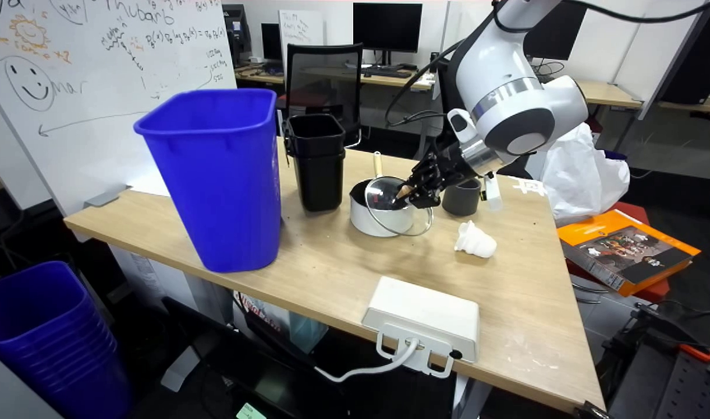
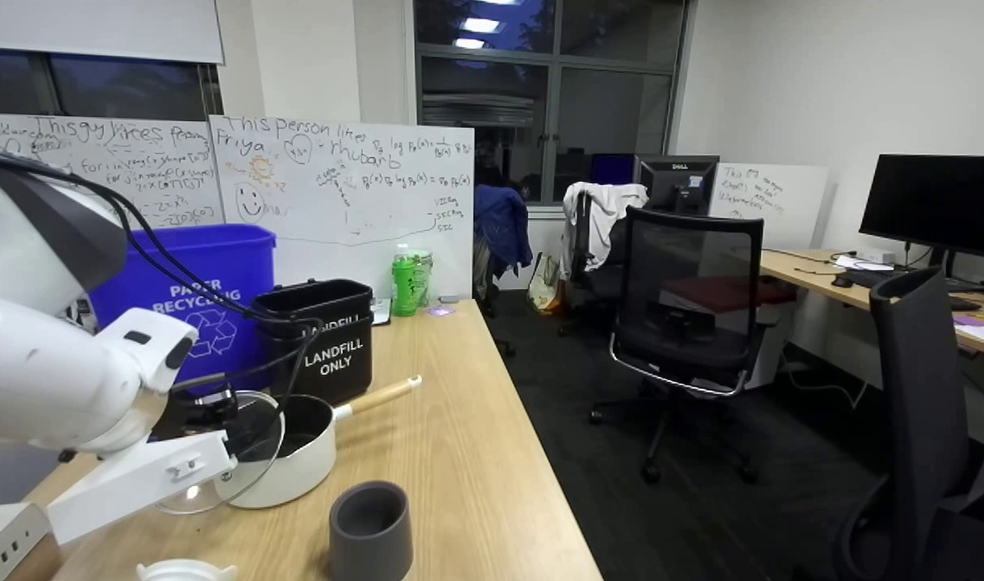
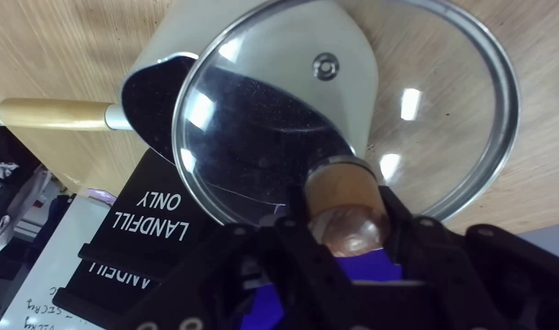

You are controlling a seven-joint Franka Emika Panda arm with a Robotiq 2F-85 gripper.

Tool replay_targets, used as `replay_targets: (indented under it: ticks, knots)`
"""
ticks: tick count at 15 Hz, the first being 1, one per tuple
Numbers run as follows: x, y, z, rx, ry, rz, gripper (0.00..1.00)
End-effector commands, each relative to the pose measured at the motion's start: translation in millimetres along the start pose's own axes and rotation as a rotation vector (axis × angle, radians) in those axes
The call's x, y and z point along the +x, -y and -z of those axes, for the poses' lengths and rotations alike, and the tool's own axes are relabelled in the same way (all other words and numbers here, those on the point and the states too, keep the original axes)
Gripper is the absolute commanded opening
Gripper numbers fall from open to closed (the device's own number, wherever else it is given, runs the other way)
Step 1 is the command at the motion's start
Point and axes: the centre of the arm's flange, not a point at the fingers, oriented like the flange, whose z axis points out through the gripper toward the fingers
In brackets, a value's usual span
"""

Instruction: Pick the lid and put it on the pot

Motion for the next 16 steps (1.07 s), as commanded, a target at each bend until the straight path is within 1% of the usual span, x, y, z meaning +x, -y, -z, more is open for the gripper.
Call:
replay_targets:
  ticks: [1,4,7,9,13,16]
  knots:
    - [1.0,-1.7,-0.9,0.014,0.015,-0.003,0.16]
    - [7.9,-9.1,-13.8,0.052,0.054,0.044,0.16]
    - [18.5,-23.4,-28.0,0.076,0.046,0.09,0.16]
    - [23.6,-30.4,-33.8,0.088,0.057,0.124,0.16]
    - [31.2,-37.7,-38.8,0.115,0.079,0.167,0.16]
    - [33.7,-40.2,-40.5,0.116,0.086,0.193,0.16]
